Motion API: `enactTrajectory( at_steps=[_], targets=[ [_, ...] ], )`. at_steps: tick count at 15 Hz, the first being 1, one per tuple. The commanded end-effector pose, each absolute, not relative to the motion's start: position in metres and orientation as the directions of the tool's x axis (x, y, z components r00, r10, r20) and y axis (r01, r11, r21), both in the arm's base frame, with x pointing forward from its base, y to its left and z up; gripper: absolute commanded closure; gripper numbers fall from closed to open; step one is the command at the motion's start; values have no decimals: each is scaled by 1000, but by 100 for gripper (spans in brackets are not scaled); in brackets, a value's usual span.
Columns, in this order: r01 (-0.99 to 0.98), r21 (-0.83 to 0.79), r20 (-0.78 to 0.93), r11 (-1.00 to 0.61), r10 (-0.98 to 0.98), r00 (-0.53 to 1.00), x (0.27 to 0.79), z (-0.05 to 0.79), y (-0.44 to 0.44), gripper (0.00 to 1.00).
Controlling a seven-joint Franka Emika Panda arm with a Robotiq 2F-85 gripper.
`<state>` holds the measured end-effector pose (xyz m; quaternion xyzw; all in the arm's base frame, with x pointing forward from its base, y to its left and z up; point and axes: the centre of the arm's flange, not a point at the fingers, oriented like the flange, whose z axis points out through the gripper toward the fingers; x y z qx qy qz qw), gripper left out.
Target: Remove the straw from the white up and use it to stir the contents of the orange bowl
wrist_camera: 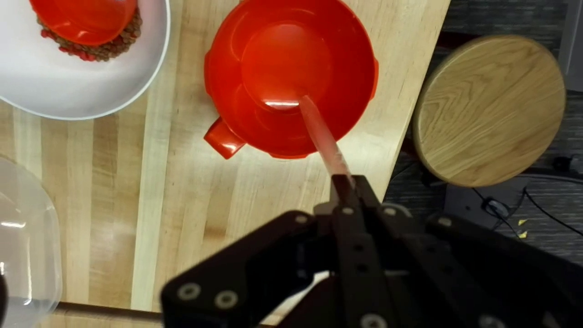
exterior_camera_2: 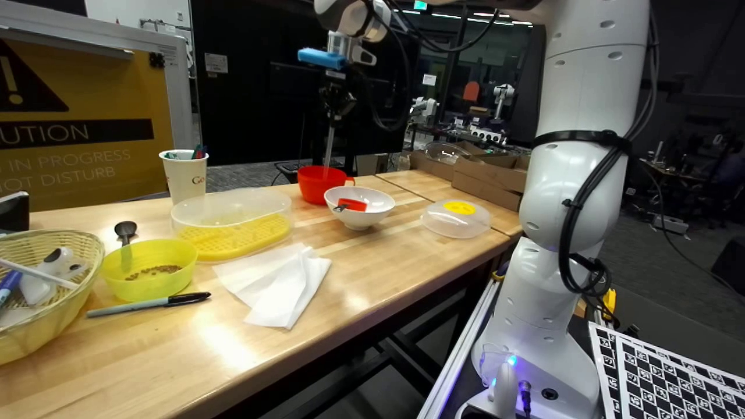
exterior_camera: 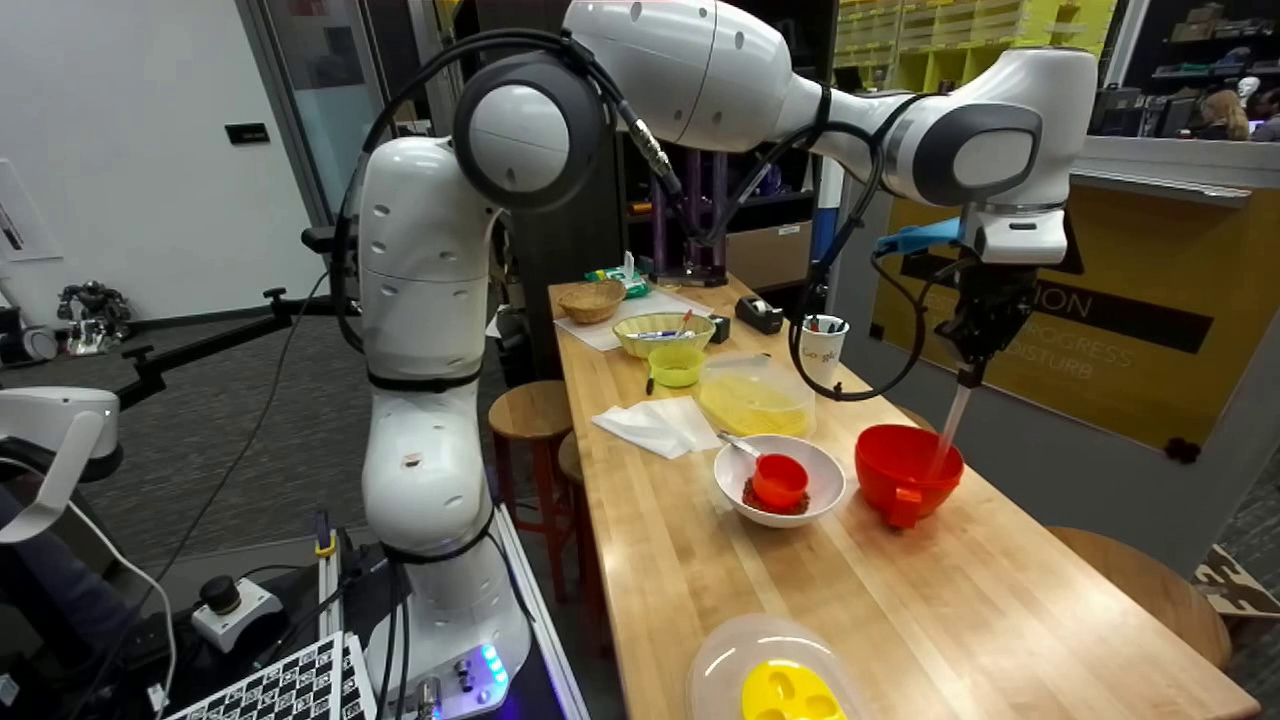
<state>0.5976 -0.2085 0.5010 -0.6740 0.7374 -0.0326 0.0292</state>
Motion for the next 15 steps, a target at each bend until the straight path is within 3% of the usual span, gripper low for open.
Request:
enactTrajectory(
  at_steps=[1, 15],
  targets=[
    [-992, -112, 16, 65, -998, -67, 572, 511, -188, 99],
    [-983, -150, 42, -102, -994, 97, 592, 550, -104, 99]
  ],
)
